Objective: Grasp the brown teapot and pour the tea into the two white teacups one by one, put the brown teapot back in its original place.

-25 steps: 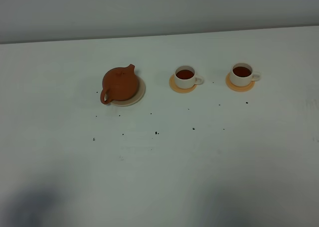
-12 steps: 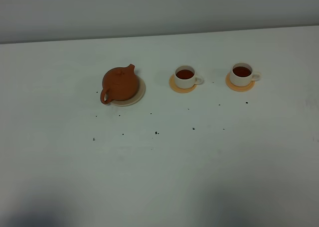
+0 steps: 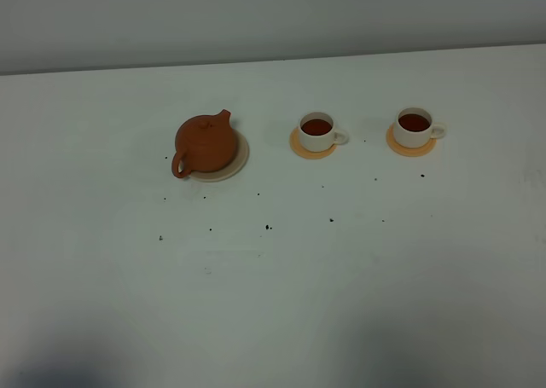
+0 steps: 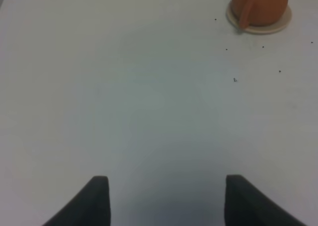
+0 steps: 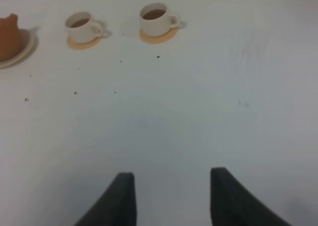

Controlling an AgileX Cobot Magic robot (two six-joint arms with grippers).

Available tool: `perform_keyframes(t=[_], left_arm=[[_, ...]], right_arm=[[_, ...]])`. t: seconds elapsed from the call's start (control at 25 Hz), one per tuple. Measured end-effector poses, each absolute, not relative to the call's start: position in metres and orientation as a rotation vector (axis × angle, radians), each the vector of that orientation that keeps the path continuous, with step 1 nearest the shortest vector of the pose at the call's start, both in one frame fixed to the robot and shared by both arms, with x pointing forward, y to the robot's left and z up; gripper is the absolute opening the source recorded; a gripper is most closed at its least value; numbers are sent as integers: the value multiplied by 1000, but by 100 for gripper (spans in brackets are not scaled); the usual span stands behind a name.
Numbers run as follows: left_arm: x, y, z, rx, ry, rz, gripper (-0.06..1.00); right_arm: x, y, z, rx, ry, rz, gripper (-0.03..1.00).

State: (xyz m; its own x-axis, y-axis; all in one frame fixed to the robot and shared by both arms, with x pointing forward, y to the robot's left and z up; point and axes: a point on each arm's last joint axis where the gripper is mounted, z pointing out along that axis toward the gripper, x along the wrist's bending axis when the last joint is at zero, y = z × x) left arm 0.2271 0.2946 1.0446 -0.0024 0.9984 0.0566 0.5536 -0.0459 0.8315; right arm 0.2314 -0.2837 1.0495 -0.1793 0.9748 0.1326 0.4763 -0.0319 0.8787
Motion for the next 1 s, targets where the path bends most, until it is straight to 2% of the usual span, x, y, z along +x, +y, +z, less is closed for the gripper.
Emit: perform_keyframes(t=[1.0], left_arm=[[227, 295, 1045, 1664, 1618, 927, 51]], right_arm=[[231, -283, 1050, 1531, 1695, 1167, 36]])
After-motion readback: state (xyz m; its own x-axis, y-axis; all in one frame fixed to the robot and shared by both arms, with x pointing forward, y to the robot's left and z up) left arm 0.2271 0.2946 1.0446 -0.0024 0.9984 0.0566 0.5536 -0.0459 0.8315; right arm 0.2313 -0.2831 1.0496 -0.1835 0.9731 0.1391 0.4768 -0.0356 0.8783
